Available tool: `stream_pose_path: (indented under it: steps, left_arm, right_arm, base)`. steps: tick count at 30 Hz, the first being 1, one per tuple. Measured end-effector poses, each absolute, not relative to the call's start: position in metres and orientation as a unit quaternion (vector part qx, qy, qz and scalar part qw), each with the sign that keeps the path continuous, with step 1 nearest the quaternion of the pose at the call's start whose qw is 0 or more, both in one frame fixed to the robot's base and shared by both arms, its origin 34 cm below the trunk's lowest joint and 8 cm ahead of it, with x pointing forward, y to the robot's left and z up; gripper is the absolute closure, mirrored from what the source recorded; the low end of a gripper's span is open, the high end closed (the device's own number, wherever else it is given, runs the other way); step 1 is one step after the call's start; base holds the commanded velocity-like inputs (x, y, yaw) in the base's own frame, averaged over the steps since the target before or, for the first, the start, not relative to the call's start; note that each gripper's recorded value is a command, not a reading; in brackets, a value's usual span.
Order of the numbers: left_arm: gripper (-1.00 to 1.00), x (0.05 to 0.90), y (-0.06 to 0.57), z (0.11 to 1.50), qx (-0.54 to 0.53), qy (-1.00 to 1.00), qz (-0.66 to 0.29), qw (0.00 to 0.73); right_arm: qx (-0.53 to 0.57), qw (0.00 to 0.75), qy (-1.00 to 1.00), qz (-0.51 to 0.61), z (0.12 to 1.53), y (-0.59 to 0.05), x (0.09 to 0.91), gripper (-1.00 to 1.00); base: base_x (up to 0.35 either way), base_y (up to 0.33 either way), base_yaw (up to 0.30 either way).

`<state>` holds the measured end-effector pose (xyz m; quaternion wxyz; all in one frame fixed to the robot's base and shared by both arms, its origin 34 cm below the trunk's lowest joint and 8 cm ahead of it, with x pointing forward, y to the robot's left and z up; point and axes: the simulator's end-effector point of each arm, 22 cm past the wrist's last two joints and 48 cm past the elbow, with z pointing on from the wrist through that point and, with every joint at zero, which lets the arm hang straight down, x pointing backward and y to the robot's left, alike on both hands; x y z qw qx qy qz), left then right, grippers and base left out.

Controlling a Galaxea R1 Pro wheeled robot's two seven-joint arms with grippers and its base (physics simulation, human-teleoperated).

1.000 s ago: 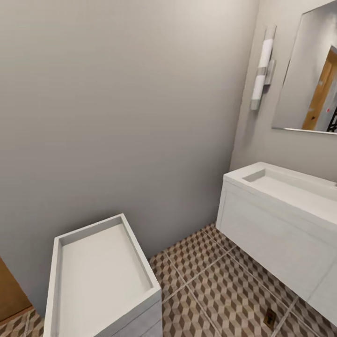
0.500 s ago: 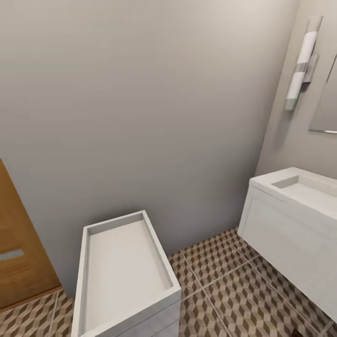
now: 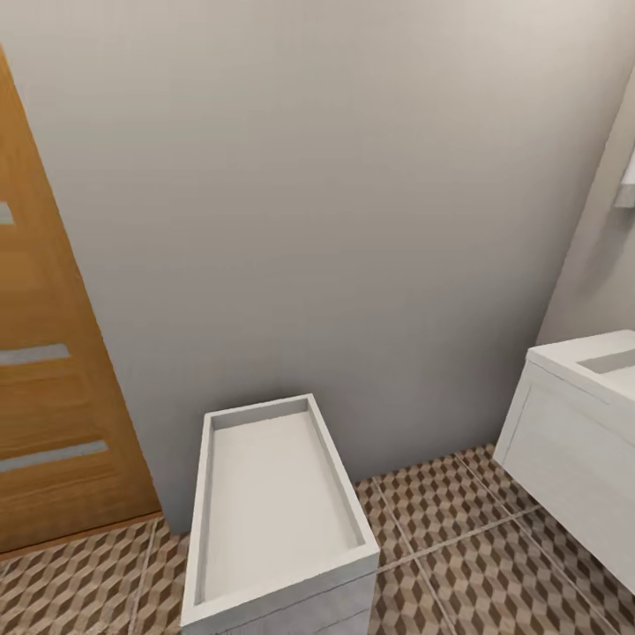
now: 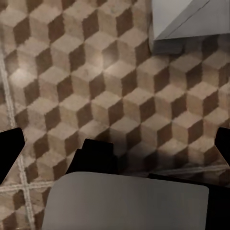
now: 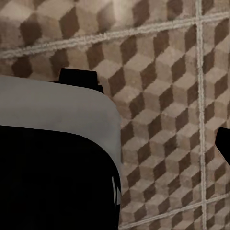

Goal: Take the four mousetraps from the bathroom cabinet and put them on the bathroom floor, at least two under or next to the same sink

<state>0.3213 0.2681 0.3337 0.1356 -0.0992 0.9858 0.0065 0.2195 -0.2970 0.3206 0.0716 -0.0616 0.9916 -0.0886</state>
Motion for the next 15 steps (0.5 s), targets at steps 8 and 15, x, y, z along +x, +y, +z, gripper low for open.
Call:
stream_pose_path:
  steps: [8, 15]
  left_arm:
    - [-1.0, 0.3213, 0.2681, 0.3337, -0.099, 0.986, 0.007, 0.136]
    - [-1.0, 0.3213, 0.2681, 0.3337, -0.099, 0.986, 0.007, 0.136]
  right_arm:
    - [-0.061, 0.071, 0.991, -0.09, 0.3207, -0.2993, 0.2193, -1.0]
    - [-0.061, 0.071, 0.991, -0.091, 0.3208, -0.3006, 0.2193, -1.0]
  base:
    - [0.0, 0.0, 0.3]
    - [0.0, 0.0, 0.3]
